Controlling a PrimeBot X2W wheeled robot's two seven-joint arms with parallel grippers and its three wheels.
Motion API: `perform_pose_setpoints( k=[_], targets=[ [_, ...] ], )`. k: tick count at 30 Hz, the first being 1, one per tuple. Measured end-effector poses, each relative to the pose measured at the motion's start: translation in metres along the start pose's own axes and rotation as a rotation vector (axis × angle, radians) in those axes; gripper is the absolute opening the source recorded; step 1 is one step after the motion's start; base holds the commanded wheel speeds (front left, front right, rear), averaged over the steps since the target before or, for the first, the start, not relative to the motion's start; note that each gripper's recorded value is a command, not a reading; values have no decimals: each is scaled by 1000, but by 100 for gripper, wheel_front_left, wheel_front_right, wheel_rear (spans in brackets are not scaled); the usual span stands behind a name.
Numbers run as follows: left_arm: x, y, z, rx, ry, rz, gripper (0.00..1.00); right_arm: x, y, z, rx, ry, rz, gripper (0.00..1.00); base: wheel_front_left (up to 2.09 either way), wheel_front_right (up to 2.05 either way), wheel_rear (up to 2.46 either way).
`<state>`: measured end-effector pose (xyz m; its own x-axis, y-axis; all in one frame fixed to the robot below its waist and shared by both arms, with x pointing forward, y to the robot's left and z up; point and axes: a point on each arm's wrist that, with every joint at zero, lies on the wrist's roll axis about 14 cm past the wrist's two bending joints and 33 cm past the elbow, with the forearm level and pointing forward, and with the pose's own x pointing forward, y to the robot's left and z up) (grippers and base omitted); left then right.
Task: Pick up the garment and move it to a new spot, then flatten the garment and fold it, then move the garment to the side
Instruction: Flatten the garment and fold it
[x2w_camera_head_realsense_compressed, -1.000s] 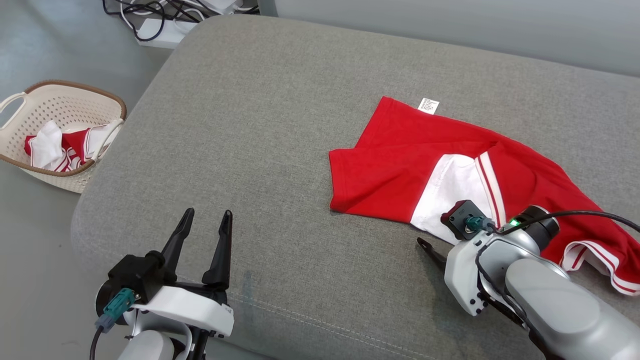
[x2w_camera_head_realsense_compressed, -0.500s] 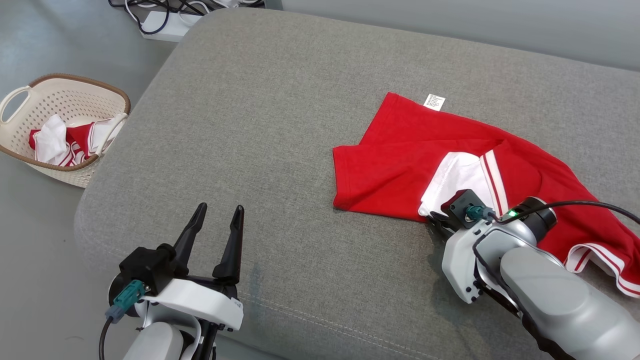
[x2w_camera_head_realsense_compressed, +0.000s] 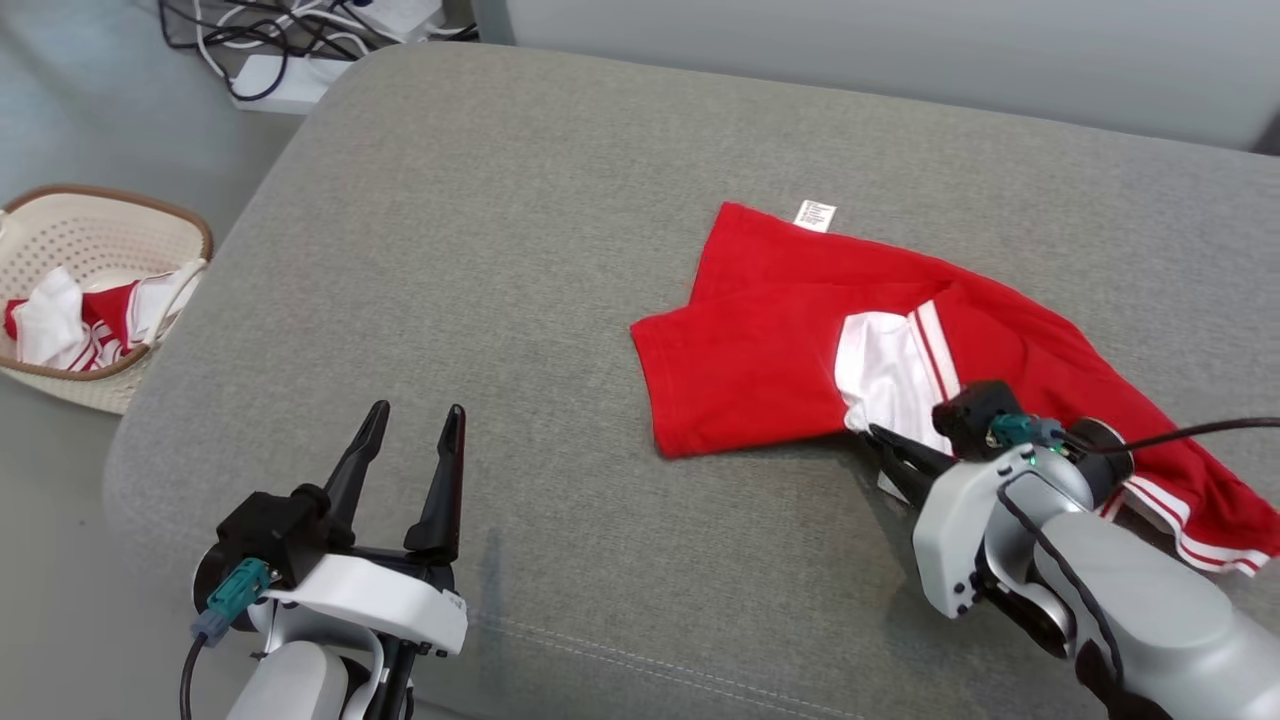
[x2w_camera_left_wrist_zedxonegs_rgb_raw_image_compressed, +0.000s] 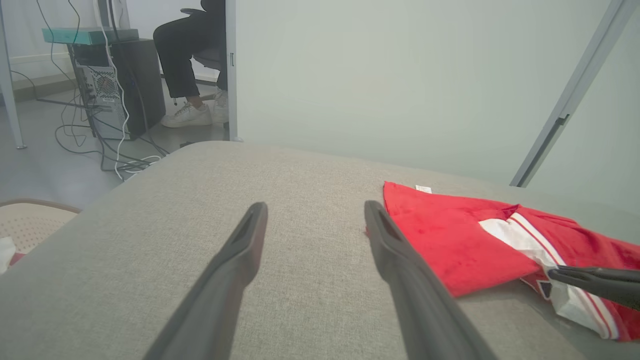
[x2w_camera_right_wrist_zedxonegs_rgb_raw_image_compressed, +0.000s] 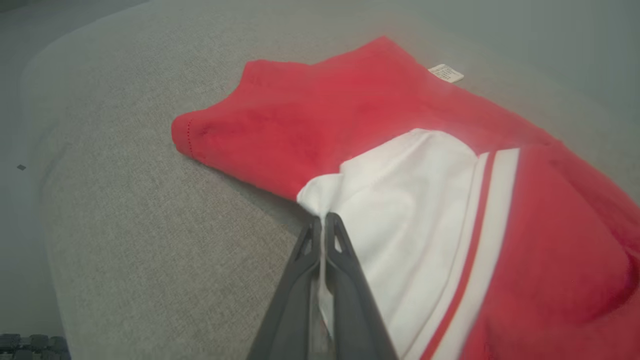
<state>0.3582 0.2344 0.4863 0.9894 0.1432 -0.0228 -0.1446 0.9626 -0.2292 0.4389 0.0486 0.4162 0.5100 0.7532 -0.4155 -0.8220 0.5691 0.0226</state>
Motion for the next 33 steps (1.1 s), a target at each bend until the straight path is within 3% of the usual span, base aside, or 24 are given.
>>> perform_pose_setpoints(
  k=[10, 22, 30, 32, 33],
  targets=[
    [10, -17, -2, 24, 5, -74, 100, -40, -15, -13, 197, -48, -71, 0, 0, 0, 0],
    [21, -39, -5, 39, 27, -156, 100, -72, -6, -29, 468, -162, -130, 0, 0, 0, 0],
    [30, -55, -9, 48, 45, -210, 100, -83, -9, -34, 547, -212, -171, 0, 0, 0, 0],
    [31, -57, -10, 50, 50, -218, 100, -85, -9, -34, 554, -218, -176, 38, 0, 0, 0],
    [31, -58, -9, 51, 49, -222, 100, -85, -8, -34, 557, -222, -175, 32, 0, 0, 0]
  ],
)
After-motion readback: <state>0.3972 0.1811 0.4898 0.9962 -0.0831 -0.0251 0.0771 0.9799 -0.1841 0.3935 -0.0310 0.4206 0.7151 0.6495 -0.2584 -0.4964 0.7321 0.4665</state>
